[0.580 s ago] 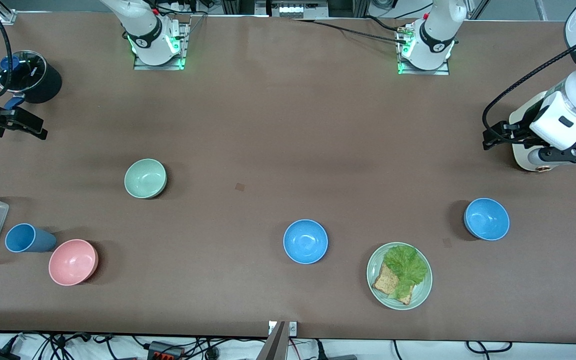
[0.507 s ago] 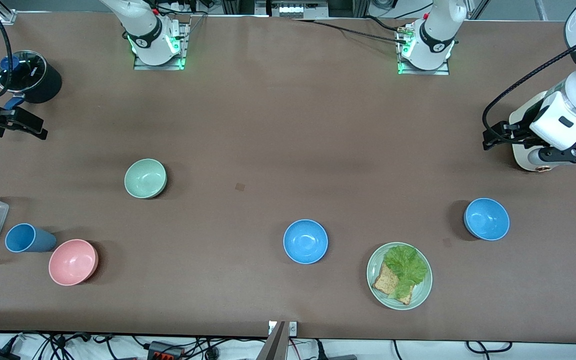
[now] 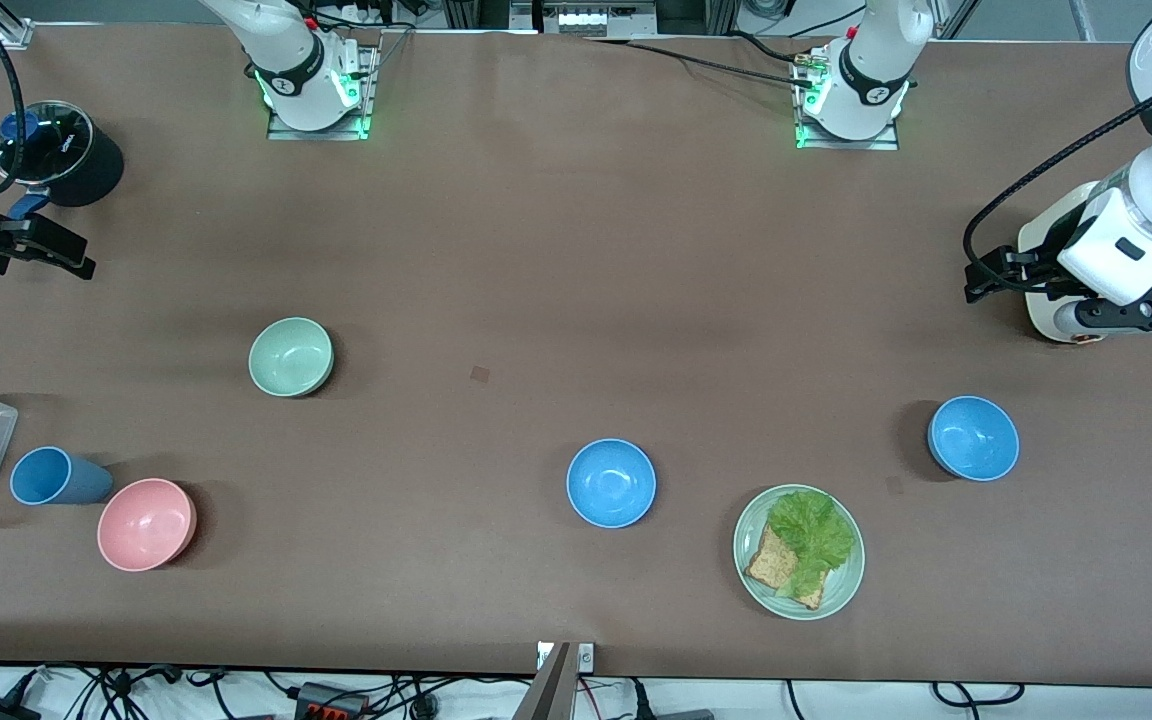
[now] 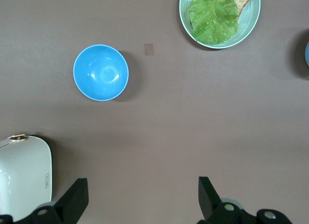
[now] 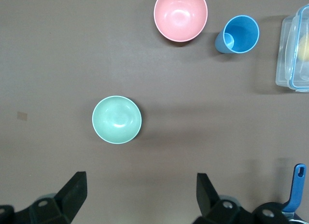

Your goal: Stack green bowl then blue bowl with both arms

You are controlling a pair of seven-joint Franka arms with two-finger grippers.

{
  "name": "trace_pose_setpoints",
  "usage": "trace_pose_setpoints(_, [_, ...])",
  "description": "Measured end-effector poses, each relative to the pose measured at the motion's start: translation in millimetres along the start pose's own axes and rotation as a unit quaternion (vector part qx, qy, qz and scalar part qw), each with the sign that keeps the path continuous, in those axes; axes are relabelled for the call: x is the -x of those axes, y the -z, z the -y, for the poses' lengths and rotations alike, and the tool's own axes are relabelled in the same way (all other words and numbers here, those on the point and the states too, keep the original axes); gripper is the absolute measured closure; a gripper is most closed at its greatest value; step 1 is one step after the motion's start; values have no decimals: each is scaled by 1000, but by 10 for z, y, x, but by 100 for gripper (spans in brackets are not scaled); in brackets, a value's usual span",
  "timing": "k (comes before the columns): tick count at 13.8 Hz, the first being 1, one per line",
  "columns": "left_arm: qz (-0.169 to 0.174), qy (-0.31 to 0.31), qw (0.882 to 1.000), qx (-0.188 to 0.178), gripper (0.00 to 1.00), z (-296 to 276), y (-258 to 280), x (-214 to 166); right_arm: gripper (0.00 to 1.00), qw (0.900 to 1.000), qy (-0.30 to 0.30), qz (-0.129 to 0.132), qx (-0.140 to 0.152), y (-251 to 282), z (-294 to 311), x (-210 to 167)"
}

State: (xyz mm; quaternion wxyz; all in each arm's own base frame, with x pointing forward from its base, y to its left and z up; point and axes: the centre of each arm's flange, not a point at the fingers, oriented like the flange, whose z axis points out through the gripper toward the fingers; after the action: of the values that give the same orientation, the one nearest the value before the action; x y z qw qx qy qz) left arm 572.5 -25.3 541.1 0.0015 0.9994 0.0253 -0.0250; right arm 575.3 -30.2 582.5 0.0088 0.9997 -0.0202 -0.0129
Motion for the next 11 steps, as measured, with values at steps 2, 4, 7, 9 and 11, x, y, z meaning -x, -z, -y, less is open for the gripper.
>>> trace_pose_setpoints(2, [0,0,1000,0,0,0,4,-2,0,1000,1,11,1,-302,16,-128])
trace_pose_setpoints(4, [-1,0,1000,0,0,0,8,-3,0,1000,3,23,2,-852,40,-380])
trace_pose_setpoints(7, [-1,0,1000,0,0,0,12,-4,0,998,6,62,5,-1755,69,-669])
trace_pose_setpoints(9, [-1,0,1000,0,0,0,13,-4,0,995,9,99,6,-2272,98,-728])
trace_pose_setpoints(11, [-2,0,1000,0,0,0,14,-5,0,992,16,126,4,-2625,190,-735])
